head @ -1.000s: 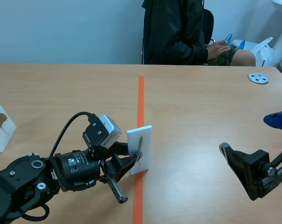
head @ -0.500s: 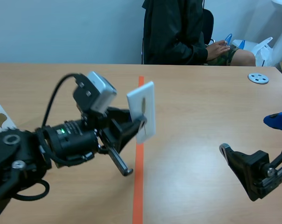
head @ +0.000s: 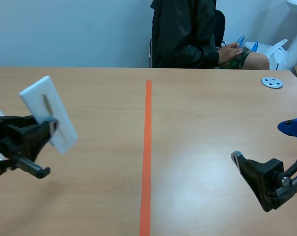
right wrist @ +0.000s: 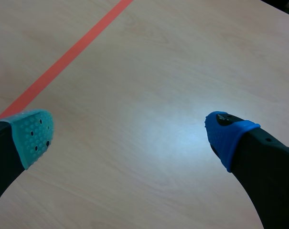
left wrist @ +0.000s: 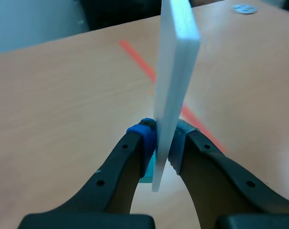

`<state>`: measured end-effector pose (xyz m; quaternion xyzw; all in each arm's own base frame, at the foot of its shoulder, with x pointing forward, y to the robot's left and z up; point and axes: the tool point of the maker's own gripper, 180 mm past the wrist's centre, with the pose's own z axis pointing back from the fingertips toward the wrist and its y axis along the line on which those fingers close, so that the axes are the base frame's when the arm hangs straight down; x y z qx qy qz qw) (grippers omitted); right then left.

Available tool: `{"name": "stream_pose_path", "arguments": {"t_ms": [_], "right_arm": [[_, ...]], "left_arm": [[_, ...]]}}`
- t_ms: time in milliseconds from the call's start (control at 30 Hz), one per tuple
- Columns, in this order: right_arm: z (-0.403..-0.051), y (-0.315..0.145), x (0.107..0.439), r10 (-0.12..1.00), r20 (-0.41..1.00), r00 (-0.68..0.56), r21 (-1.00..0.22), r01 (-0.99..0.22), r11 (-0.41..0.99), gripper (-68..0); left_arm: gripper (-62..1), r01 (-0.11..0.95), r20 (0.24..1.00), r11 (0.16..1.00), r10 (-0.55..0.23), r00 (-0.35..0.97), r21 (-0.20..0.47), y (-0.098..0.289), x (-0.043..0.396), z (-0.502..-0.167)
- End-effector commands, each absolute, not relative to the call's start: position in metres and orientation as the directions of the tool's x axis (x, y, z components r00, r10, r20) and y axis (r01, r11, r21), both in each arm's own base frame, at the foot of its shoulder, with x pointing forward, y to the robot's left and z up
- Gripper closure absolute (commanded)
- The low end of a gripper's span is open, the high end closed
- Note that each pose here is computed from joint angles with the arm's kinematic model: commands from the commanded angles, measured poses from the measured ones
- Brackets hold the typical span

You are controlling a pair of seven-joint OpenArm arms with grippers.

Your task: Sort the leaf by its shape. The table is split by an orange tape line. A compound leaf with several leaflets goes to the left side, a simple leaf with one blade goes to the right side. Return to the home posture when a red brick is placed on the table.

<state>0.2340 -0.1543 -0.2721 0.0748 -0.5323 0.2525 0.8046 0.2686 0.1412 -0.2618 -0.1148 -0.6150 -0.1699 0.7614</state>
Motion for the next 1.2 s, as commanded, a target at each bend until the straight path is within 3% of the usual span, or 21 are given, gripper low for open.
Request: {"name": "stream_pose_path", "arguments": {"t_ms": [0,400,800,1167], "right_arm": [[-0.262,-0.151,0.239,0.313,0.909,0.273,-0.151,-0.486,0.861,-67.9],[-0.262,-0.151,0.239,0.313,0.910,0.273,-0.151,-0.486,0.861,-67.9],[-0.262,-0.150,0.239,0.298,0.913,0.277,-0.139,-0.476,0.868,-67.9],[-0.264,-0.149,0.238,0.288,0.913,0.287,-0.129,-0.468,0.874,-67.9]], "left_arm": [[-4.1,0.357,0.982,0.934,-0.095,0.163,0.031,0.154,0.275,-0.256],[-4.1,0.026,0.968,0.999,0.025,0.250,-0.033,0.245,0.279,-0.291],[-4.1,-0.121,0.958,0.988,0.126,0.259,-0.097,0.283,0.291,-0.333],[-4.3,-0.176,0.957,0.979,0.142,0.254,-0.099,0.297,0.284,-0.348]]}}
